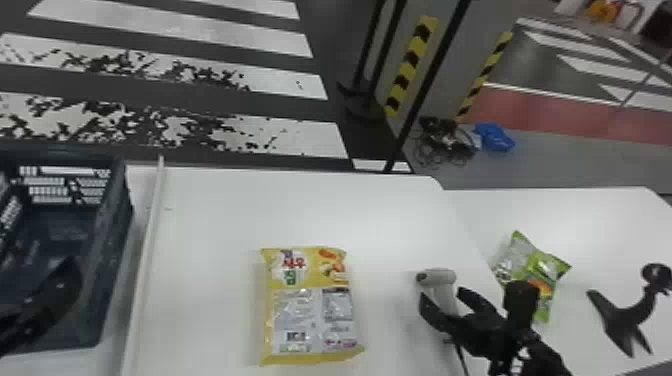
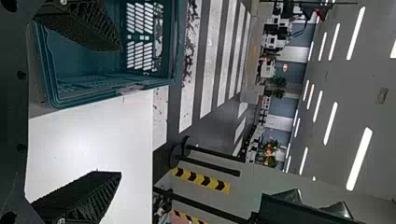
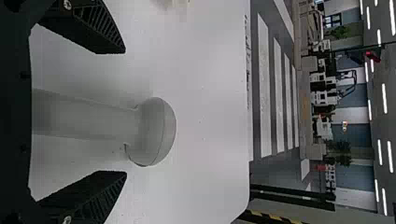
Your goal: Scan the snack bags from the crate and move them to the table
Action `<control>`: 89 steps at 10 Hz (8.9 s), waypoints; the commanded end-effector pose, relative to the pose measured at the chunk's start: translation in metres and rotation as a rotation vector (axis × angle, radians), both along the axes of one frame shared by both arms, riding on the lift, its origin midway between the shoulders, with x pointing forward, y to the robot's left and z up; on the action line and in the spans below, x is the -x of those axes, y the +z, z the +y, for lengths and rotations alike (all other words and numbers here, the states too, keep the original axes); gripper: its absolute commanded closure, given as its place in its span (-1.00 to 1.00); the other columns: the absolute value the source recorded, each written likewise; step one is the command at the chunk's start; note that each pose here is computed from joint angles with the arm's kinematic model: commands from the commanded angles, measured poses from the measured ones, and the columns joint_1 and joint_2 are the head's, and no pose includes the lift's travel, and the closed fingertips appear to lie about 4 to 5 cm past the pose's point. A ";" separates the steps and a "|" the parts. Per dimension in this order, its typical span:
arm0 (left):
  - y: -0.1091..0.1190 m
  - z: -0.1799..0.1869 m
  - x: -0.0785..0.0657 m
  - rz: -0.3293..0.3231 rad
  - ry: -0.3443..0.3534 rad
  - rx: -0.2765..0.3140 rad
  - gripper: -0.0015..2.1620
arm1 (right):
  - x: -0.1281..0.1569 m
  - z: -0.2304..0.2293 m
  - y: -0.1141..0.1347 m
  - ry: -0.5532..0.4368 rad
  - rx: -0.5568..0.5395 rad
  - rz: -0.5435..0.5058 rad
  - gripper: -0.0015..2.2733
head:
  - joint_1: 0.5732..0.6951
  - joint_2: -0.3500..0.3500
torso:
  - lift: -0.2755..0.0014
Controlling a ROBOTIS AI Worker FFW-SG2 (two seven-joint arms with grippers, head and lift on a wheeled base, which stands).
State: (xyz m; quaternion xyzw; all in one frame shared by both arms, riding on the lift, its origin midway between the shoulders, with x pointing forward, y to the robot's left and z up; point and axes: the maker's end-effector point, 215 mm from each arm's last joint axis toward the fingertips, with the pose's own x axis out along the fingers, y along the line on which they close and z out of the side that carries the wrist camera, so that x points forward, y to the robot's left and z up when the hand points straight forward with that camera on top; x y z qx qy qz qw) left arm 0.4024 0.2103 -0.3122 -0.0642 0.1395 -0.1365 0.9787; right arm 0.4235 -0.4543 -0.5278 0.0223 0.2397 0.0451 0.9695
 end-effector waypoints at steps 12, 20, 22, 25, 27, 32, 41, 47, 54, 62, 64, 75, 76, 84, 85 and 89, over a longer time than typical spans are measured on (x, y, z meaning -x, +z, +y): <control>0.002 0.003 -0.007 -0.015 0.008 -0.004 -0.97 | 0.023 0.024 0.058 -0.119 0.056 -0.048 0.97 | 1.00 -0.92 | 0.30; 0.007 0.011 -0.012 -0.032 0.030 -0.029 -0.97 | 0.094 0.132 0.066 -0.159 -0.100 -0.038 0.97 | 1.00 -0.56 | 0.30; 0.006 0.013 -0.011 -0.031 0.036 -0.029 -0.97 | 0.101 0.166 0.064 -0.129 -0.132 -0.022 0.97 | 1.00 -0.46 | 0.30; 0.006 0.015 -0.010 -0.032 0.040 -0.028 -0.97 | 0.113 0.229 0.056 -0.067 -0.203 0.002 0.97 | 1.00 -0.18 | 0.30; 0.005 0.013 -0.011 -0.032 0.039 -0.024 -0.97 | 0.120 0.255 0.066 -0.047 -0.221 -0.017 0.97 | 1.00 -0.03 | 0.30; 0.009 0.001 -0.011 -0.039 0.015 -0.012 -0.97 | 0.132 0.308 0.074 0.008 -0.186 -0.057 0.97 | 1.00 0.22 | 0.30; 0.017 -0.004 -0.002 -0.048 -0.013 -0.027 -0.97 | 0.135 0.341 0.032 0.036 -0.044 -0.035 0.97 | 1.00 0.44 | 0.30; 0.017 -0.006 0.000 -0.047 -0.021 -0.021 -0.97 | 0.125 0.333 0.032 0.017 -0.044 -0.083 0.97 | 1.00 0.41 | 0.30; 0.017 -0.006 0.002 -0.046 -0.023 -0.017 -0.97 | 0.124 0.328 0.021 0.014 -0.039 -0.075 0.97 | 1.00 0.38 | 0.30; 0.018 -0.009 0.005 -0.044 -0.024 -0.009 -0.97 | 0.092 0.277 0.069 -0.068 -0.053 -0.192 0.97 | 1.00 0.32 | 0.30; 0.021 -0.010 0.006 -0.048 -0.025 -0.007 -0.97 | 0.063 0.214 0.080 -0.141 -0.026 -0.196 0.97 | 1.00 0.10 | 0.30; 0.024 -0.007 0.003 -0.051 -0.034 -0.016 -0.97 | -0.032 0.051 -0.004 -0.109 0.032 -0.014 0.97 | 1.00 -0.72 | 0.30; 0.022 -0.008 0.004 -0.047 -0.036 -0.014 -0.97 | -0.033 0.047 -0.012 -0.108 0.021 0.001 0.97 | 1.00 -0.73 | 0.30; 0.020 -0.018 0.003 -0.044 -0.048 -0.001 -0.97 | -0.025 0.038 -0.004 -0.103 0.020 -0.027 -1.00 | 1.00 -0.83 | 0.30; 0.020 -0.019 0.003 -0.043 -0.049 0.000 -0.97 | -0.024 0.039 0.005 -0.104 0.028 -0.042 -1.00 | 1.00 -0.83 | 0.30; 0.017 -0.018 0.000 -0.041 -0.050 -0.002 -0.97 | -0.006 0.069 0.064 -0.110 0.057 -0.126 -0.99 | 1.00 -0.81 | 0.30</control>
